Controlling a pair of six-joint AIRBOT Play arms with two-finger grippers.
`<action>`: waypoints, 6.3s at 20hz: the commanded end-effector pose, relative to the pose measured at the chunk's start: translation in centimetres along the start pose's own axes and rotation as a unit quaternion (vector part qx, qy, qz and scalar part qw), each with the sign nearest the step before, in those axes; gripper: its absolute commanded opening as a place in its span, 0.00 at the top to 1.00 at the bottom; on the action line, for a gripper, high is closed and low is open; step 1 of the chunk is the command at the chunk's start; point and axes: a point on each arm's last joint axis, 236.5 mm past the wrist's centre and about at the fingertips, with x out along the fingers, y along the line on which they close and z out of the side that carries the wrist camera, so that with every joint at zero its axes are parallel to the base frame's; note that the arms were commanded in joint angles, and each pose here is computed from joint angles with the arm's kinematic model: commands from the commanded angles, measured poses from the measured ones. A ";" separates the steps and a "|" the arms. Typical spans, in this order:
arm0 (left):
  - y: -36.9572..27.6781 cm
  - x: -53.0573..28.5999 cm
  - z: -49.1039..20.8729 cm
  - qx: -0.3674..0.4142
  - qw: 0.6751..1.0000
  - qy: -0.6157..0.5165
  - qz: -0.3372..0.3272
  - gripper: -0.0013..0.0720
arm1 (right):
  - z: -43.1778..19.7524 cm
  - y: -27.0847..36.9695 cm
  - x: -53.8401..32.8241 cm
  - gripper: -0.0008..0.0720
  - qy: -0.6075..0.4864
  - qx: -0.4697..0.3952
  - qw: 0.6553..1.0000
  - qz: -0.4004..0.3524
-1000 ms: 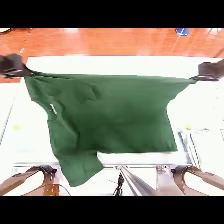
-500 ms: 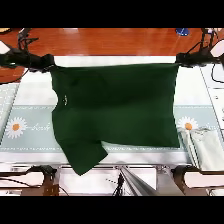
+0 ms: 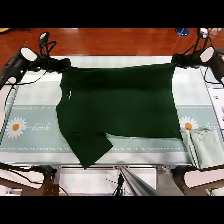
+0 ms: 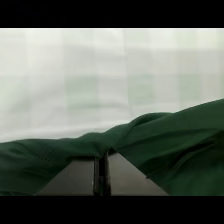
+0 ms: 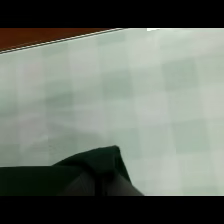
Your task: Fold the shirts.
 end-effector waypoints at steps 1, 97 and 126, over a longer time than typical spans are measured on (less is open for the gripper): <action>-0.2 0.3 -1.0 0.002 1.000 0.022 -0.005 0.94 | -1.3 -0.5 0.1 0.95 0.027 0.010 1.000 -0.003; -2.4 -10.1 -8.0 -0.103 0.988 0.036 -0.109 0.94 | -6.7 -0.2 -6.0 0.95 0.022 0.091 0.991 0.100; 0.3 -3.4 -9.1 -0.168 0.950 0.181 -0.190 0.46 | -9.4 -11.1 -4.7 0.17 0.143 0.182 0.970 0.074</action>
